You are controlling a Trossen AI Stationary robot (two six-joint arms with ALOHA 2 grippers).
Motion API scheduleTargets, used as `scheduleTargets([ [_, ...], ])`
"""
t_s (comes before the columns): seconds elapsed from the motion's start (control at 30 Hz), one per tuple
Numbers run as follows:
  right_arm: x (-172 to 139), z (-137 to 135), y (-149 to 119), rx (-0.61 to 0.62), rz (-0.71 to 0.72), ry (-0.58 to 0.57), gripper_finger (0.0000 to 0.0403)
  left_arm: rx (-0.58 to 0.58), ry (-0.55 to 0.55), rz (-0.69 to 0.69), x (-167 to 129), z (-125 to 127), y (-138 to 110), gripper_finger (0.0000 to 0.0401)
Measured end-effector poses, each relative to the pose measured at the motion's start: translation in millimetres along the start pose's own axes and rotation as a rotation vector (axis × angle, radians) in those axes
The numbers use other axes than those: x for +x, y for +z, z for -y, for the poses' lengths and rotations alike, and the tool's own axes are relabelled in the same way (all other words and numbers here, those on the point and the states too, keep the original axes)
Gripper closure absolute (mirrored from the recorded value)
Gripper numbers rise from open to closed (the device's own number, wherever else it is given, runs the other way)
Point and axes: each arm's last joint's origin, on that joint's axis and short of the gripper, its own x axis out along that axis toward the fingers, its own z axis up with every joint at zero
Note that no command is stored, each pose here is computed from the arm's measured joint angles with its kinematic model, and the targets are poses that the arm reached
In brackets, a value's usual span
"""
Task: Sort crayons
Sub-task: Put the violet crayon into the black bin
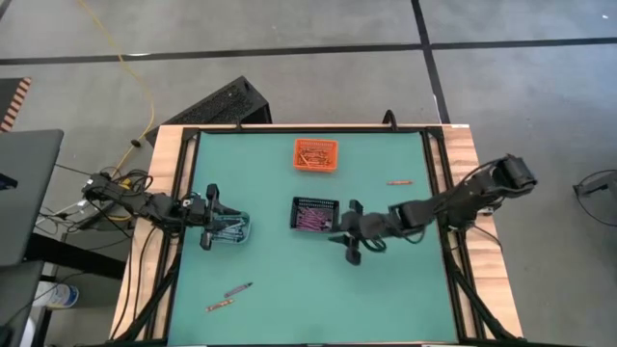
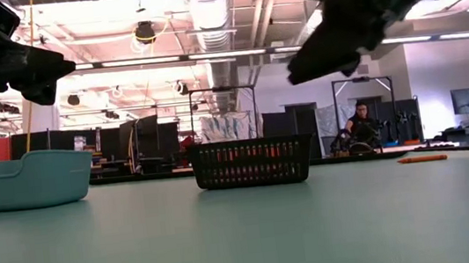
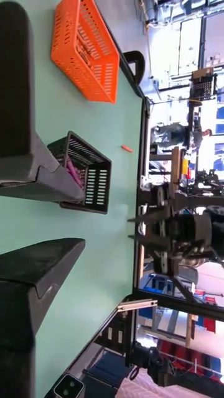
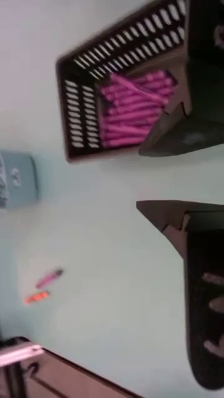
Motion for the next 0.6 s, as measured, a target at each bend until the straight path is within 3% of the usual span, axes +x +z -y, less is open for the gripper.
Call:
scheduleTargets([
  [0.3,-23.1,-19.5,-28.2,-0.028,0.04,-0.002,0.0286,0.0,0.0,0.0,0.0,0.0,0.0,0.0306],
  [0.6,-28.2,-32.4,-33.3,-0.01,0.118,0.078,0.0286,0.0,0.0,0.0,0.0,0.0,0.0,0.0306],
])
